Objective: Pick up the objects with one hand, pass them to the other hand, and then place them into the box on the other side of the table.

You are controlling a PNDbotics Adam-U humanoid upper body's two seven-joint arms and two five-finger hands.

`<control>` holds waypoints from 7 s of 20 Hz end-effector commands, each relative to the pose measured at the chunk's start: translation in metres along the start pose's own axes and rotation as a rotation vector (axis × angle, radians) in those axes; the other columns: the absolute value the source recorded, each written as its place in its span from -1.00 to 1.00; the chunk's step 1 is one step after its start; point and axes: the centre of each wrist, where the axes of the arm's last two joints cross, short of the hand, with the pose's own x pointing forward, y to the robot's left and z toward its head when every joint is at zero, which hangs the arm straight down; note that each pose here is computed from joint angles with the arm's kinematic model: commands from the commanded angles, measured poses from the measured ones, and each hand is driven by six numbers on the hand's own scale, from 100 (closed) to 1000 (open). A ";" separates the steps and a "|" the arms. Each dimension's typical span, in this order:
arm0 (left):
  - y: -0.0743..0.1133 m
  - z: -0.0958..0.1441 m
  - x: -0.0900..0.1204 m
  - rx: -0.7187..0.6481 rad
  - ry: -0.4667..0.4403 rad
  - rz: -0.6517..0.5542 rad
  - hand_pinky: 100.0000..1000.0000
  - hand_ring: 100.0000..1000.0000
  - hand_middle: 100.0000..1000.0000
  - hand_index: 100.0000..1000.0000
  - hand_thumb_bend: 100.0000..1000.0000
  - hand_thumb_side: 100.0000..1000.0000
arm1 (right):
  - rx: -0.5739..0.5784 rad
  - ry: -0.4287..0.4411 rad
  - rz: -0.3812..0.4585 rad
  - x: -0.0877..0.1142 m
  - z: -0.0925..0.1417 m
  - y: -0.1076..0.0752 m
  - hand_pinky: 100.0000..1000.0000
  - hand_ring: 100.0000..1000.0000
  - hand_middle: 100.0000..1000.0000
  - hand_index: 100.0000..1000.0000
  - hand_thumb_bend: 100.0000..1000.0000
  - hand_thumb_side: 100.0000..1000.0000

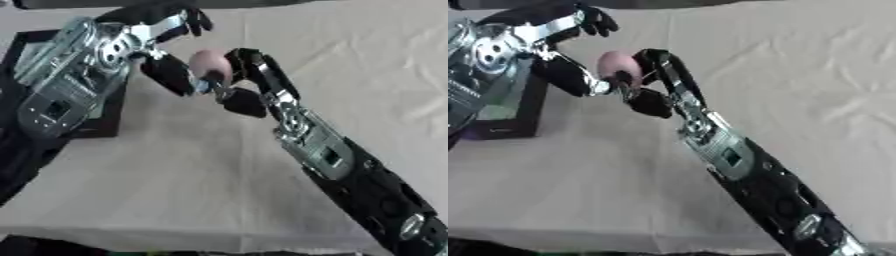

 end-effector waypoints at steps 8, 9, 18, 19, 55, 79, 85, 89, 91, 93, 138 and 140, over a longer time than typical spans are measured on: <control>-0.001 -0.009 -0.002 -0.061 0.112 0.023 0.71 0.71 0.53 0.68 -0.57 -0.91 | -0.003 -0.102 0.039 0.006 -0.003 0.002 0.12 0.09 -0.13 -0.07 -1.00 -1.00; -0.001 -0.009 -0.002 -0.057 0.113 0.022 0.71 0.71 0.53 0.66 -0.60 -0.95 | -0.004 -0.102 0.042 0.006 -0.003 0.002 0.12 0.09 -0.13 -0.07 -1.00 -1.00; 0.001 0.000 0.004 -0.058 0.090 0.008 0.71 0.71 0.52 0.52 -0.93 -1.00 | -0.012 -0.116 0.088 -0.001 0.002 -0.002 0.12 0.09 -0.13 -0.07 -1.00 -1.00; 0.002 0.001 0.005 -0.059 0.086 0.006 0.71 0.71 0.52 0.50 -0.95 -0.98 | -0.012 -0.117 0.092 -0.002 0.002 -0.002 0.12 0.09 -0.13 -0.07 -1.00 -1.00; -0.008 -0.010 -0.002 -0.116 0.127 0.001 0.68 0.70 0.47 0.51 -0.79 -0.99 | 0.002 -0.194 0.135 -0.004 0.005 0.000 0.11 0.09 -0.14 -0.08 -1.00 -1.00; -0.012 -0.014 -0.002 -0.070 0.097 0.011 0.48 0.31 -0.02 -0.16 -1.00 -0.87 | 0.018 -0.201 0.147 -0.007 0.006 0.001 0.13 0.14 0.00 0.10 -0.66 -1.00; -0.013 -0.014 -0.002 -0.044 0.095 -0.020 0.47 0.27 -0.10 -0.20 -1.00 -0.88 | 0.061 -0.198 0.179 -0.012 0.007 0.002 0.20 0.28 0.19 0.36 -0.34 -0.86; -0.013 -0.015 -0.003 -0.021 0.103 -0.040 0.47 0.26 -0.12 -0.22 -1.00 -0.88 | 0.068 -0.192 0.200 -0.014 0.007 0.002 0.25 0.33 0.28 0.51 -0.39 -0.60; -0.013 -0.015 -0.004 -0.016 0.106 -0.042 0.47 0.25 -0.13 -0.23 -1.00 -0.88 | 0.063 -0.179 0.209 -0.016 0.007 0.001 0.25 0.34 0.30 0.53 -0.39 -0.57; -0.012 -0.014 -0.006 -0.003 0.110 -0.040 0.46 0.24 -0.14 -0.24 -1.00 -0.88 | 0.057 -0.177 0.213 -0.015 0.006 0.001 0.26 0.34 0.30 0.54 -0.40 -0.56; -0.006 0.007 -0.224 0.385 0.843 0.254 0.54 0.51 0.29 0.53 -0.61 -0.90 | -0.047 -0.155 0.151 0.001 0.006 -0.019 0.20 0.23 0.19 0.44 -0.47 -0.87; -0.012 0.006 -0.231 0.373 0.868 0.256 0.58 0.57 0.34 0.62 -0.32 -0.36 | -0.051 -0.159 0.149 0.002 0.006 -0.020 0.20 0.22 0.19 0.44 -0.47 -0.87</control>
